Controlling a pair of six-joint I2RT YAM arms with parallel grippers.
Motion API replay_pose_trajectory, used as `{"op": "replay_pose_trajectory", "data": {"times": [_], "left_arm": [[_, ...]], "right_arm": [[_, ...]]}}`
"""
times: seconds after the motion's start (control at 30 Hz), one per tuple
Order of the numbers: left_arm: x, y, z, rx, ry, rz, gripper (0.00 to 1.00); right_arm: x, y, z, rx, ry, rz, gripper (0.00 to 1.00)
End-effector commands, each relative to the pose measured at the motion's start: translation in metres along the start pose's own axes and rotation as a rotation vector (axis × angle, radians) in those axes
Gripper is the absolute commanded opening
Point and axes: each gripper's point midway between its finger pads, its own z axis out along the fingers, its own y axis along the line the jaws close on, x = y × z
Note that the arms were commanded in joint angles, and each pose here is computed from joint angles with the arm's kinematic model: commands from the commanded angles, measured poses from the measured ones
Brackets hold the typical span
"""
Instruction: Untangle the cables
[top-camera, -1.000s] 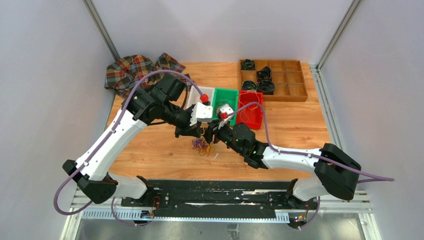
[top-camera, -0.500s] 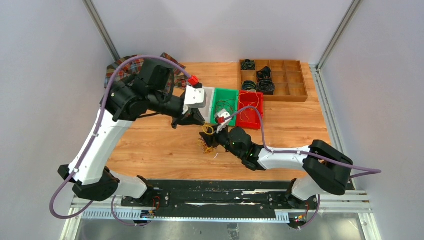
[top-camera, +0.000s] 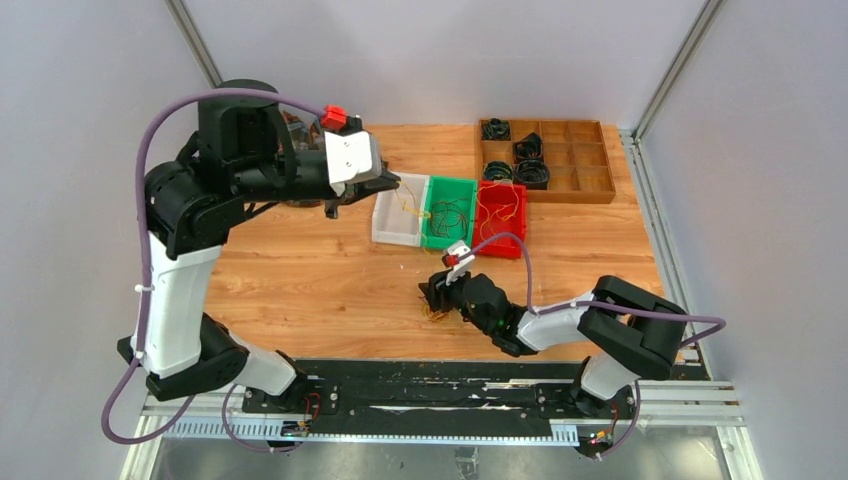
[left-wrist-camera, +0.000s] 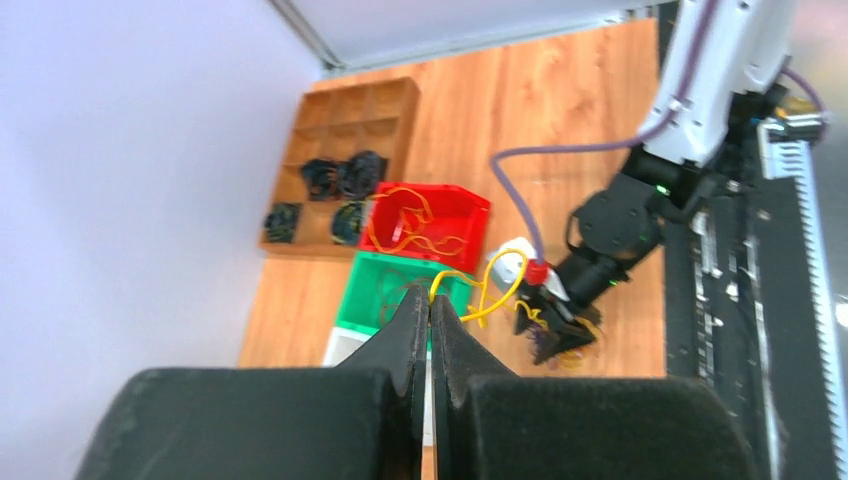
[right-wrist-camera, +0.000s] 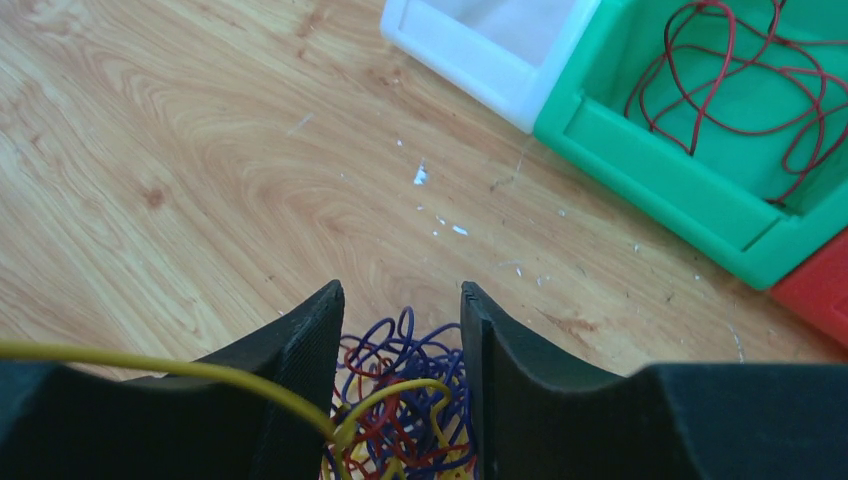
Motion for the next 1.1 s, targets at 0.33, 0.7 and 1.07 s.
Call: {"op": "replay_pose_trajectory", "data": {"times": [0.33, 0.7, 1.07], "left_arm": [[-0.137, 0.113, -0.123, -0.828, -0.412, 0.264, 0.01], [-0.103, 0.131, -0.14, -1.027, -0.332, 0.224, 0.0], [0.134, 0.061, -0.051, -0.748, 0.291, 0.086, 0.01]], "right_arm": [[0.02, -0.006, -0.009, 0.017, -0.007, 0.031, 0.54], [0.016, -0.013, -0.017, 0.038, -0.025, 0.02, 0.53], [-0.047, 0.012, -0.03, -0.099, -0.131, -0.061, 0.6]]}}
